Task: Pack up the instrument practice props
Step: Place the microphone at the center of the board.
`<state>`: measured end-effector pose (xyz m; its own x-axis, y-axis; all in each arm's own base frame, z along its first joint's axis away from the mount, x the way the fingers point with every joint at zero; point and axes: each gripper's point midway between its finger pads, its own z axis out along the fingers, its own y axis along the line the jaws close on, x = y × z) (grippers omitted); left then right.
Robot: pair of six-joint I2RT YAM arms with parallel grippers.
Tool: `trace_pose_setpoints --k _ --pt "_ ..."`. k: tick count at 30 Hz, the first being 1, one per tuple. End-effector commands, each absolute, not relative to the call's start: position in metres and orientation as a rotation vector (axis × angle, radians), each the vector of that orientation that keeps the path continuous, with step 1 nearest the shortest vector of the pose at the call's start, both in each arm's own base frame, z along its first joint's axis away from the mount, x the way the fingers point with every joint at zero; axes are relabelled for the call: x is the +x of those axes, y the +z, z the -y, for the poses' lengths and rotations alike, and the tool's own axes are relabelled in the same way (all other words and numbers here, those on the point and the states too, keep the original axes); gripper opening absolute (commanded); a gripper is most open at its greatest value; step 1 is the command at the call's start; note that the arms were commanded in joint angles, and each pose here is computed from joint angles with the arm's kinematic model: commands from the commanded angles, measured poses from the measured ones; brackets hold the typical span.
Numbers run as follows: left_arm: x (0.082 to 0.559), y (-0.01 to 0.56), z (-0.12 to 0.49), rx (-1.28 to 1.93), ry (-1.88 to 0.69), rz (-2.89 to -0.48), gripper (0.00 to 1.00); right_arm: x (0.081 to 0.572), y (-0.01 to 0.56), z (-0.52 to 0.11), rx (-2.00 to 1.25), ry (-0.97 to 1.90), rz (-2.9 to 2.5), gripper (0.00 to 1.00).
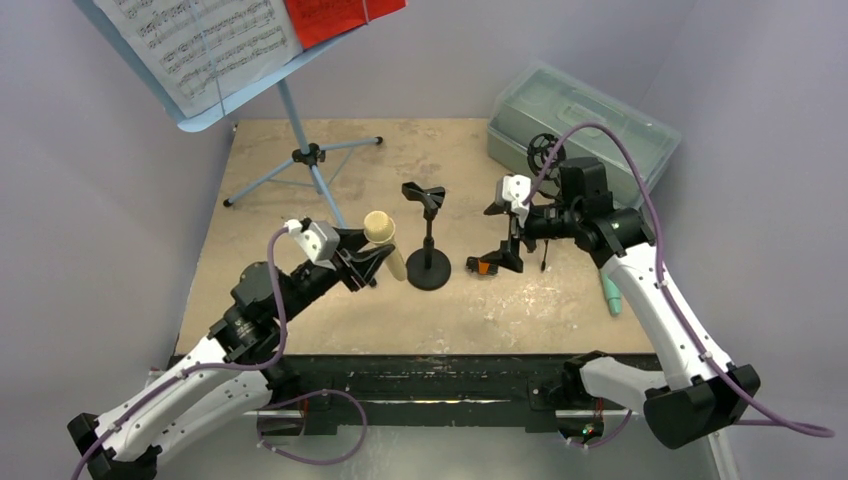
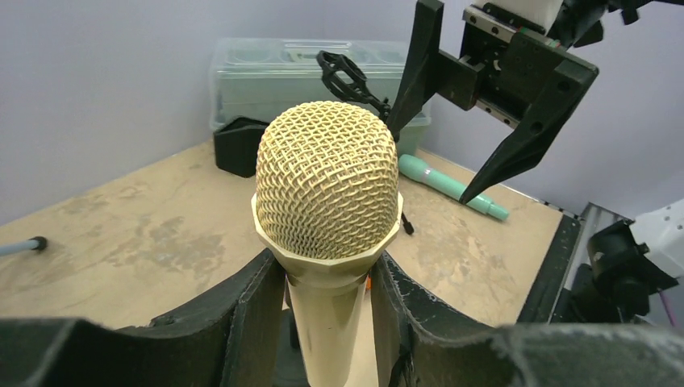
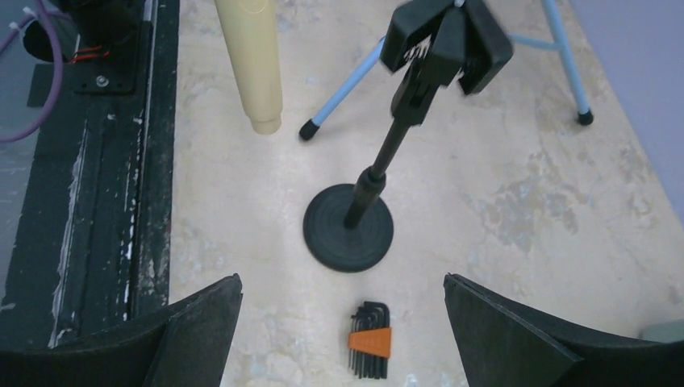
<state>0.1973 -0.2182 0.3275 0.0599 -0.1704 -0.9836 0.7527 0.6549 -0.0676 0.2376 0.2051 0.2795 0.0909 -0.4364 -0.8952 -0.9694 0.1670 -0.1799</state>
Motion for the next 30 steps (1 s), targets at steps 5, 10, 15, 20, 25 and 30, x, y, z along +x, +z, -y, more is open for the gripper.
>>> trace_pose_setpoints --k 5,10,15,20,25,30 --pt "0.18 0.335 0.242 0.494 -1.018 -1.221 0.0 0.212 0.244 -0.195 -1.441 0.813 -1.466 0.99" --pt "0.182 0.319 0.252 0.459 -1.1 -1.24 0.0 0.201 0.224 -0.193 -1.426 0.877 -1.487 0.99" --pt "0.183 0.305 0.262 0.406 -1.188 -1.228 0.0 0.198 0.218 -0.195 -1.408 0.938 -1.491 0.99" --pt "0.185 0.295 0.27 0.369 -1.232 -1.234 0.0 0.189 0.206 -0.201 -1.387 1.043 -1.487 0.99" --pt "0.19 0.285 0.275 0.339 -1.226 -1.251 0.0 0.185 0.199 -0.205 -1.354 1.128 -1.49 0.99" --pt "0.196 0.283 0.281 0.307 -1.228 -1.25 0.0 0.185 0.194 -0.209 -1.326 1.181 -1.49 0.99"
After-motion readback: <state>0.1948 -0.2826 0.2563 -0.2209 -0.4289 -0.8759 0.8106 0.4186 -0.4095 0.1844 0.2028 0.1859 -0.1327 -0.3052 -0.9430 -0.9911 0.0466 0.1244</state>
